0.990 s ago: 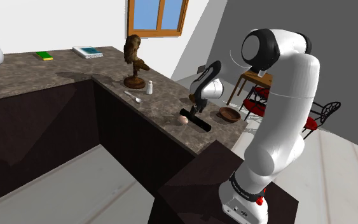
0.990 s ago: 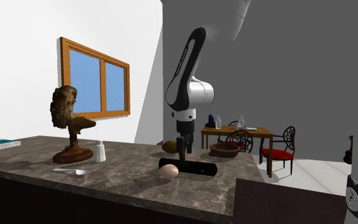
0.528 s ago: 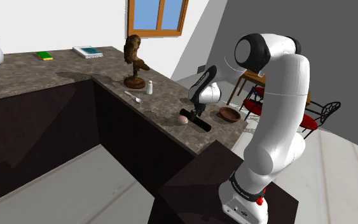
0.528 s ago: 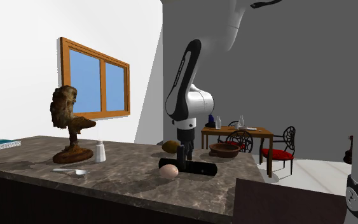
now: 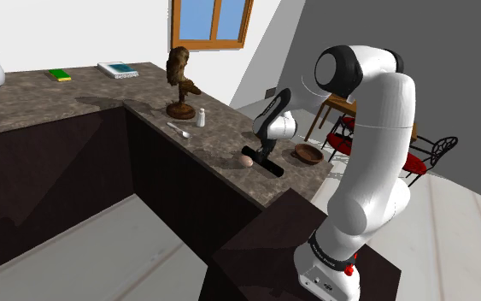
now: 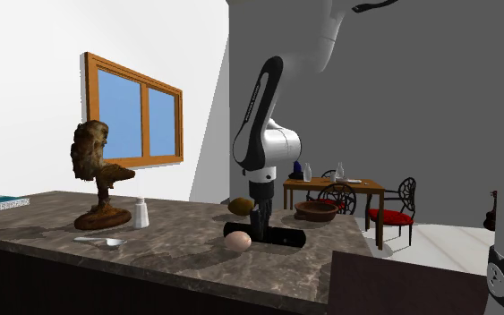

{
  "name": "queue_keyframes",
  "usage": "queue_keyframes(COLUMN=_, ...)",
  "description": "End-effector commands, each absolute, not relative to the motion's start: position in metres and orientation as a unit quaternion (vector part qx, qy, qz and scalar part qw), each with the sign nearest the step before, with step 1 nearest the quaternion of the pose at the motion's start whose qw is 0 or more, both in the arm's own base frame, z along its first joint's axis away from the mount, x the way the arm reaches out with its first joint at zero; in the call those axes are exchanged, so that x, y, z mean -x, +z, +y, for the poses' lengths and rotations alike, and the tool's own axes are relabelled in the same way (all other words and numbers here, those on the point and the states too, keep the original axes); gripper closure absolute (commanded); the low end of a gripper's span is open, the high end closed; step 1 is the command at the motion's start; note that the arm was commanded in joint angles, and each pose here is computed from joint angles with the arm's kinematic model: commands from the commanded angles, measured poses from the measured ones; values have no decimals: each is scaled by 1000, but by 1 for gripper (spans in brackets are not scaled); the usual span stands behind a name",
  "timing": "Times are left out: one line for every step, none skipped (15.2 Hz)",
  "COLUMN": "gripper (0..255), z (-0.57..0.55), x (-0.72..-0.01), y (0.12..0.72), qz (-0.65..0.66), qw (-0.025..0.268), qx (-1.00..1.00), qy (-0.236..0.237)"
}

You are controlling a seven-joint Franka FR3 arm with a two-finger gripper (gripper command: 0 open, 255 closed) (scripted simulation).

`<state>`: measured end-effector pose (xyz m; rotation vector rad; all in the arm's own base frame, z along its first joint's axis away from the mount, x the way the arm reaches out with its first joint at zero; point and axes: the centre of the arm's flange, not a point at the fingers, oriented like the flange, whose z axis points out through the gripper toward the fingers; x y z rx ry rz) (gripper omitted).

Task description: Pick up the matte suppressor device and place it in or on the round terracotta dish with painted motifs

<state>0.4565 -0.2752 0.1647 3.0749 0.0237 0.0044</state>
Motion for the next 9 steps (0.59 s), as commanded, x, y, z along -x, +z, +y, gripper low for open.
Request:
queue_keyframes(gripper=255, z=-275, x=-456, y=165, qz=8, qw=33, qx=-999, qy=1)
queue_keyframes(gripper=255, z=-275, x=-456, y=165, qz=8, qw=33, qx=-999, qy=1)
queue_keyframes(gripper=255, z=-275, x=-456, y=165, qz=8, qw=33, qx=-999, qy=1)
queue_keyframes(gripper=255, z=-275, x=-456, y=165, qz=8, qw=33, qx=-999, qy=1)
queue_keyframes(gripper=255, z=-275, x=-456, y=165, qz=8, qw=33, qx=-999, qy=1)
queue_keyframes(gripper=255, z=-275, x=-456, y=165, qz=8, qw=33, qx=-999, qy=1)
queue_keyframes(gripper=255, z=-275, x=-456, y=165, qz=8, qw=33, qx=-999, qy=1)
queue_keyframes(gripper=255, z=-275, x=-457, y=165, qz=8, qw=33, qx=-999, qy=2)
queue_keyframes(gripper=255, z=-275, x=-456, y=170, qz=8, qw=33, qx=-999, qy=2)
